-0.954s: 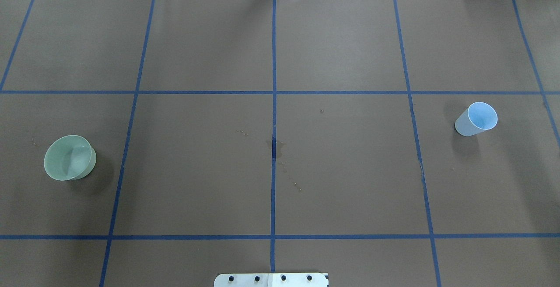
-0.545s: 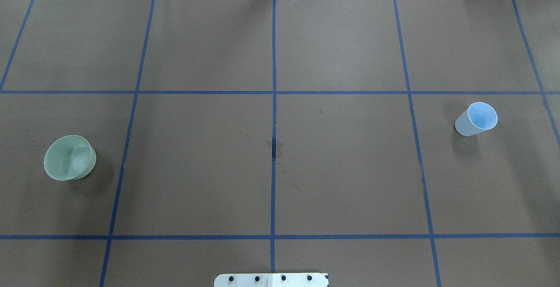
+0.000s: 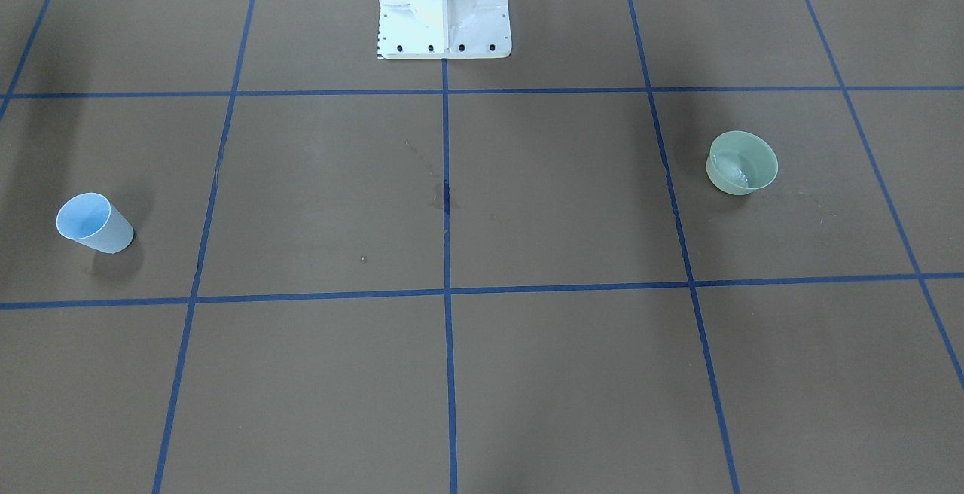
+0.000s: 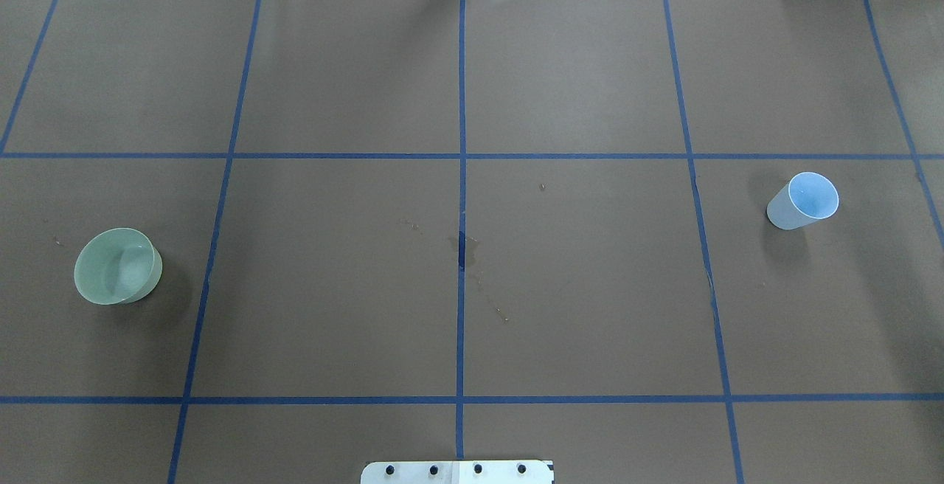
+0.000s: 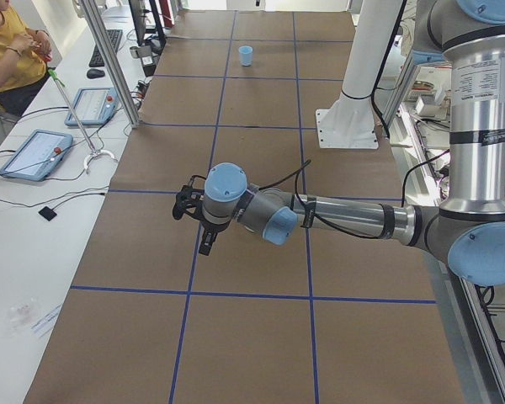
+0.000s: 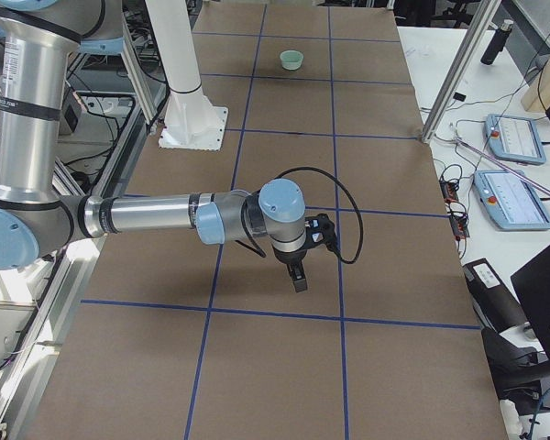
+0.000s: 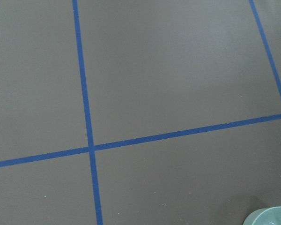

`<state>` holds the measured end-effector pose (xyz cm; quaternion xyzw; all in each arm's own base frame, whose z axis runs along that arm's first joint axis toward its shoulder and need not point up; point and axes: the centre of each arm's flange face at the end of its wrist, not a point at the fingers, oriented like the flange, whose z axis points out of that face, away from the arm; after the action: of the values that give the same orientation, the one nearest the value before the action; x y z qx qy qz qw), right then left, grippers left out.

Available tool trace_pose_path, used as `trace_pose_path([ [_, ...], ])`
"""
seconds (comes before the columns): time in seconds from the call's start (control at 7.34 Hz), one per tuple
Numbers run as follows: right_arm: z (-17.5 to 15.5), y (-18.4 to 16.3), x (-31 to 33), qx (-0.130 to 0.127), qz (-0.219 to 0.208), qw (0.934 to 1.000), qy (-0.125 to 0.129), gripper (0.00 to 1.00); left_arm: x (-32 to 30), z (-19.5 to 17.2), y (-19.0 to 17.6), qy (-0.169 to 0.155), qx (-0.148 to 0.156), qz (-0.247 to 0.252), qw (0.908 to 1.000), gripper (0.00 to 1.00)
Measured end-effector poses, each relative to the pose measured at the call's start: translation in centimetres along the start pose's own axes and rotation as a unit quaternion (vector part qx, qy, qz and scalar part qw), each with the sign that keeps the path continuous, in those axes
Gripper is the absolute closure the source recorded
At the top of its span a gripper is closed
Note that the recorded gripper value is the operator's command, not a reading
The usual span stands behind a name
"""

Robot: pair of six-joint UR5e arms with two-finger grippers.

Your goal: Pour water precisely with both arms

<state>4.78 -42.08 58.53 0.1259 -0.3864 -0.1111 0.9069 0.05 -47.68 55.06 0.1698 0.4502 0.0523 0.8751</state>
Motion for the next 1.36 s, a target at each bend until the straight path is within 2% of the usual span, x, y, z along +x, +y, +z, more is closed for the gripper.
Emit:
trace_pose_path([
  [0.27,0.1,0.0,0.0,0.002,0.007,1.0000,-0.002,0.00,4.1,3.9,0.3,0.022,-0.011,-0.018,0.9996,0.00],
  [0.54,0.1,0.0,0.0,0.003,0.008,1.0000,-0.002,0.00,7.7,9.1,1.7,0.002,-0.030,-0.036,0.9989,0.00],
  [0.82,0.0,0.0,0.0,0.003,0.009,1.0000,-0.002,0.00,11.4,14.3,4.2,-0.019,-0.055,-0.027,0.9979,0.00],
  [0.95,0.0,0.0,0.0,0.003,0.009,0.9999,-0.003,0.00,12.8,16.2,5.8,-0.024,-0.064,-0.020,0.9975,0.04],
  [1.23,0.0,0.0,-0.1,0.004,0.009,0.9999,-0.003,0.00,14.2,18.3,8.0,-0.029,-0.075,-0.008,0.9967,0.54],
  [1.36,-0.1,-0.1,-0.1,0.004,0.009,0.9999,-0.003,0.00,14.2,18.8,8.5,-0.031,-0.080,-0.005,0.9963,0.85],
])
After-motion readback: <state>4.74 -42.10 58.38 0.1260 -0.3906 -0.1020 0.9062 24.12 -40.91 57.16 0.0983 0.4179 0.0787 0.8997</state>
